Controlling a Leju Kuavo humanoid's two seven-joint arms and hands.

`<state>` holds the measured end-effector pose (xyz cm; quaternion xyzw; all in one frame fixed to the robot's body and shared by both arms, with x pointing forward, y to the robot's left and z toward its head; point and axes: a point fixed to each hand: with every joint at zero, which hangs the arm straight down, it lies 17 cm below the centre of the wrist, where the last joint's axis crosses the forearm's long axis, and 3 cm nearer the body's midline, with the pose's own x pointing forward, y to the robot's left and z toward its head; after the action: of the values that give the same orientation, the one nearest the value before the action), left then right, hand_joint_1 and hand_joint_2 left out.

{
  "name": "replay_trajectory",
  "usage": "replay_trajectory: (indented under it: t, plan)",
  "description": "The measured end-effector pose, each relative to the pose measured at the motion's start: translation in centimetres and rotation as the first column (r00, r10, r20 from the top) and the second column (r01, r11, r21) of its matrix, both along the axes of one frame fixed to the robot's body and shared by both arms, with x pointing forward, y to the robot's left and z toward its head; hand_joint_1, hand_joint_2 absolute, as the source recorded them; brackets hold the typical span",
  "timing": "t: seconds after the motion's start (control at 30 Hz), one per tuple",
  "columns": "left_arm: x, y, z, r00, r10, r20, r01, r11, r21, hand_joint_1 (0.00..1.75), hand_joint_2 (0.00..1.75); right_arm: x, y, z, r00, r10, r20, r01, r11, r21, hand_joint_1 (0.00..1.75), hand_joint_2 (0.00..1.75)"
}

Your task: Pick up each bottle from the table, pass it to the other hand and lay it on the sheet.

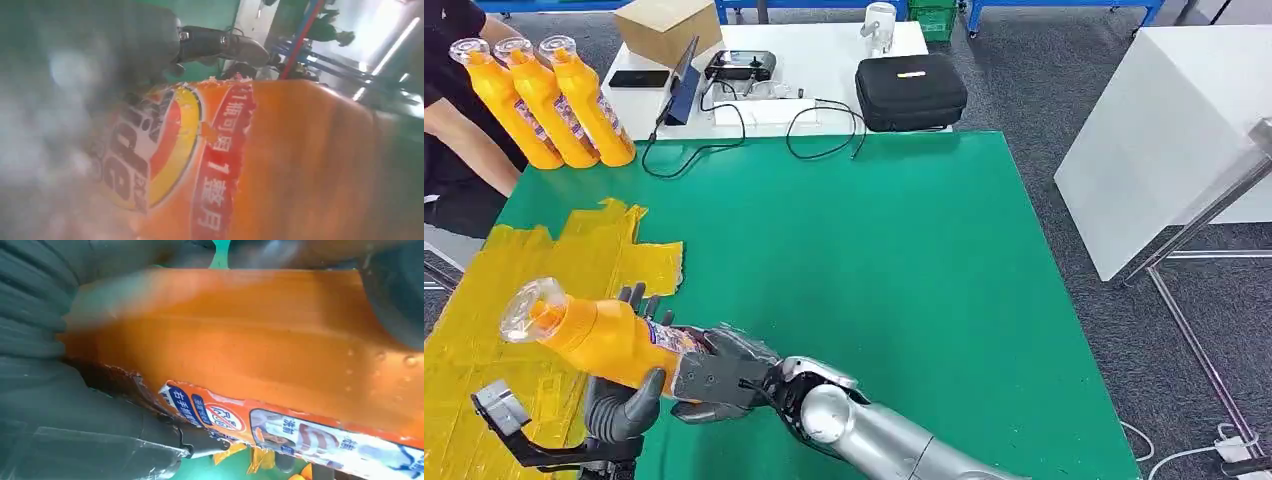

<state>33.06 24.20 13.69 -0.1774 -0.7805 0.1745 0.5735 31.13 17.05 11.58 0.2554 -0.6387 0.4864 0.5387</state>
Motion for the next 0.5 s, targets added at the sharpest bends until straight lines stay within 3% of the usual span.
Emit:
replay_trajectory:
  t: [0.07, 0.1, 0.5]
  plan:
    - [0.01, 0.13, -0.02, 1.0, 0.003, -0.002, -0.003, 1.0, -0.008, 1.57, 1.75, 0.05, 0.07, -0.07, 1.0, 0.001, -0.002, -0.001, 1.0, -0.003, 1.75, 1.75]
    - [0.02, 0.18, -0.03, 1.0, 0.004, -0.002, -0.004, 1.0, -0.008, 1.75, 1.75, 0.07, 0.14, -0.04, 1.0, 0.001, -0.003, -0.001, 1.0, -0.003, 1.75, 1.75]
    - [0.07, 0.58, -0.13, 1.0, 0.02, -0.008, -0.02, 1.0, -0.018, 1.75, 1.75, 0.06, 0.25, -0.38, 1.0, 0.003, -0.013, -0.003, 1.0, -0.01, 1.75, 1.75]
